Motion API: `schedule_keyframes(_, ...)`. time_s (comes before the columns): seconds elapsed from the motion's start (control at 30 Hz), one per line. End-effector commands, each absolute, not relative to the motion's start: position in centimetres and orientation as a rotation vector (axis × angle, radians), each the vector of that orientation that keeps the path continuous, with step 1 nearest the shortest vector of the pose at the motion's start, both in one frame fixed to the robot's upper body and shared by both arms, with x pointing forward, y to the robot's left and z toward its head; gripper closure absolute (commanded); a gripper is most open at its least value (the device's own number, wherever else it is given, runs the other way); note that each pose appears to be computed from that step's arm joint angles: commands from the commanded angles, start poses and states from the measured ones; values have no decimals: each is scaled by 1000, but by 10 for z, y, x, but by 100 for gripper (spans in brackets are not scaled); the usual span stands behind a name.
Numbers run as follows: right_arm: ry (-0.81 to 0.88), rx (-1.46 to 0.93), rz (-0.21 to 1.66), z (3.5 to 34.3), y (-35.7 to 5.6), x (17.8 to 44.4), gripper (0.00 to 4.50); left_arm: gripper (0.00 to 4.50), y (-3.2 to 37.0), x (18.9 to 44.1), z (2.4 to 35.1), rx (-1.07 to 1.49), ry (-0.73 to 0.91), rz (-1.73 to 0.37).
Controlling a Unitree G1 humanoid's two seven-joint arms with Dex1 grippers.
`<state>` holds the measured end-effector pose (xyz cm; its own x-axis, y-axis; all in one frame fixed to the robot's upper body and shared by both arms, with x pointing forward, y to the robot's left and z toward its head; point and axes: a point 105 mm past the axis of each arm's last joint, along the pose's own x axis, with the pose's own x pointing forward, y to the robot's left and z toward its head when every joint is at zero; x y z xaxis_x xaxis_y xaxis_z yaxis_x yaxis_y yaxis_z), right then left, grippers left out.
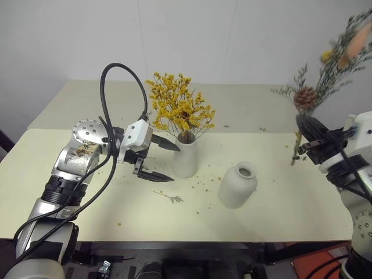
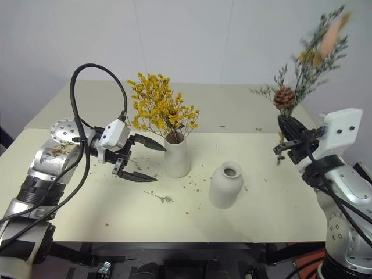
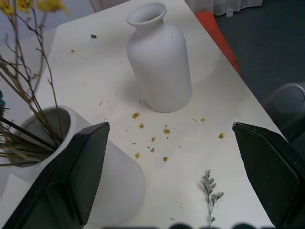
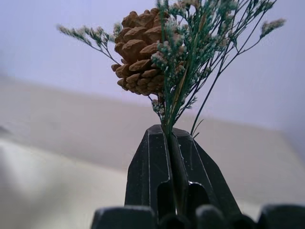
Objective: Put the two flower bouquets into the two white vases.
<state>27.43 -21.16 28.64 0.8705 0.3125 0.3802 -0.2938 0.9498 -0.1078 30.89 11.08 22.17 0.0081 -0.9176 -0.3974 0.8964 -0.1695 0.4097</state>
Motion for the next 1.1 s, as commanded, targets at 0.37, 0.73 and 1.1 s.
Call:
schedule_keyframes(0.37,-659,152,458,306,-159,247,447,0,111,308,228,704,-70,-1613)
schedule_keyframes(0.73,-581,126,479,284,-154,240,447,0,110,308,225,699,-61,-1613)
schedule_keyframes(1.1,-552,122,470,261,-152,240,447,0,109,308,231,686,-83,-1619)
